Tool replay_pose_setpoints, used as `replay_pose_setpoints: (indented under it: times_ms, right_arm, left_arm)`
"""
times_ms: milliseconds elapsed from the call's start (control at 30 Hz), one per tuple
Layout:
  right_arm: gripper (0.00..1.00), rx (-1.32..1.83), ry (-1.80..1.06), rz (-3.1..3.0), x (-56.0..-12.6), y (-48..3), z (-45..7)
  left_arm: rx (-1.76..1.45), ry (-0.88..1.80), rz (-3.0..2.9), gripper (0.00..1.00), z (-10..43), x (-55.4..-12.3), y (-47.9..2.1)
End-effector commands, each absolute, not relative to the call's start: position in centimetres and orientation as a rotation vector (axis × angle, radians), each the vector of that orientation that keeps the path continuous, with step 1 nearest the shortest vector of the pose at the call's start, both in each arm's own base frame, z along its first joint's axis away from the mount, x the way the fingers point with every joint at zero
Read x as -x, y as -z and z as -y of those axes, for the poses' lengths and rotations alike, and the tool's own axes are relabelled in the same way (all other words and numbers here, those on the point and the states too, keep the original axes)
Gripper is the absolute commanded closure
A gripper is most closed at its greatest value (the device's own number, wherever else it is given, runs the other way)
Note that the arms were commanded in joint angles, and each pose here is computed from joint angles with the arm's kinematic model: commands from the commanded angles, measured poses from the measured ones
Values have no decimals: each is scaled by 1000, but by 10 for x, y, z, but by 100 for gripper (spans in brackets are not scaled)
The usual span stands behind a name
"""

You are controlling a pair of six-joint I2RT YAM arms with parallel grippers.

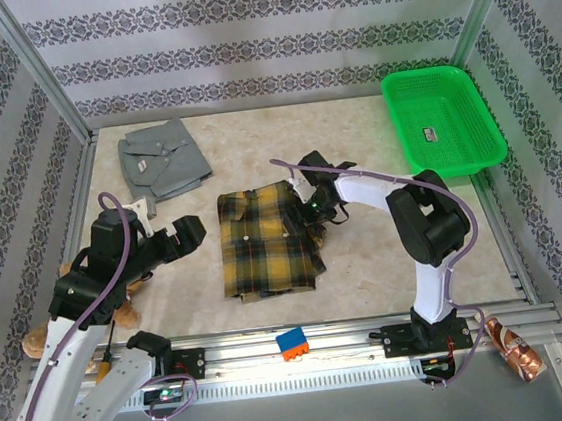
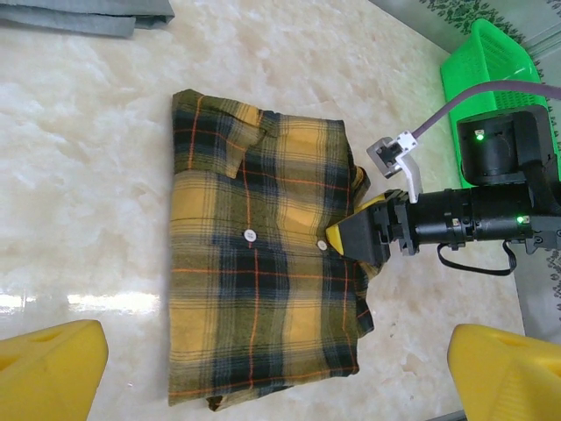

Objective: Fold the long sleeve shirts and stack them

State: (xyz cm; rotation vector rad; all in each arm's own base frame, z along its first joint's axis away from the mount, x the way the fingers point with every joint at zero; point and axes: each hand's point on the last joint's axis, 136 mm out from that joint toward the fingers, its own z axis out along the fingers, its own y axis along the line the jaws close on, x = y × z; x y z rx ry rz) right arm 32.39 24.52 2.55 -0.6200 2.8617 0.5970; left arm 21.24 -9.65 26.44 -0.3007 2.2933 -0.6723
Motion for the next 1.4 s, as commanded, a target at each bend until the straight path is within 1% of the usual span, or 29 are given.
replay_pose_setpoints:
  times_ms: [0,33,100,167,233,267,367,467,533,633,733,800,867,900,1100,1233,1367]
  right_arm:
    - [44,599,-297,-2998,-314,6,-217]
    - [54,581,-282,-3002,-314,8,-217]
    - [71,546,-255,-2998,-318,7,-218]
    - [80,505,-219,-2993,-322,3,-217]
    - [94,473,-144,-2969,-329,-8,-209]
    - [99,460,-108,-2944,-333,-16,-205]
    - [100,421,28,-2838,-345,-54,-185]
    - [100,386,212,-2721,-357,-104,-151]
    - [100,355,353,-2638,-365,-145,-122]
    - [100,356,509,-2482,-374,-205,-94]
    - [100,403,613,-2344,-377,-251,-89]
    - [100,482,659,-2287,-375,-261,-102]
    - [100,587,685,-2265,-369,-254,-124]
    - [100,650,685,-2270,-365,-242,-140]
    - [100,969,648,-2381,-321,-143,-243]
    - [100,1032,507,-2536,-290,-83,-300]
    - [99,1017,350,-2678,-266,-49,-338]
  left_arm:
    - [300,614,-2298,0,87,-210,-264]
    - [296,613,-2290,0,87,-211,-266]
    - [281,618,-2274,0,88,-212,-271]
    - [269,601,-2266,0,87,-214,-275]
    - [281,535,-2260,0,78,-216,-275]
    - [287,507,-2254,0,74,-217,-275]
    - [273,468,-2207,0,69,-224,-289]
    - [270,444,-2153,0,66,-232,-306]
    - [256,436,-2132,0,66,-237,-315]
    - [235,441,-2120,0,70,-245,-322]
    - [229,464,-2107,0,74,-250,-327]
    - [230,477,-2099,0,76,-252,-327]
    - [239,481,-2099,0,75,-253,-325]
    - [242,485,-2101,0,76,-252,-323]
    - [305,476,-2136,0,70,-243,-301]
    - [396,439,-2148,0,55,-228,-284]
    - [460,478,-2154,0,52,-215,-271]
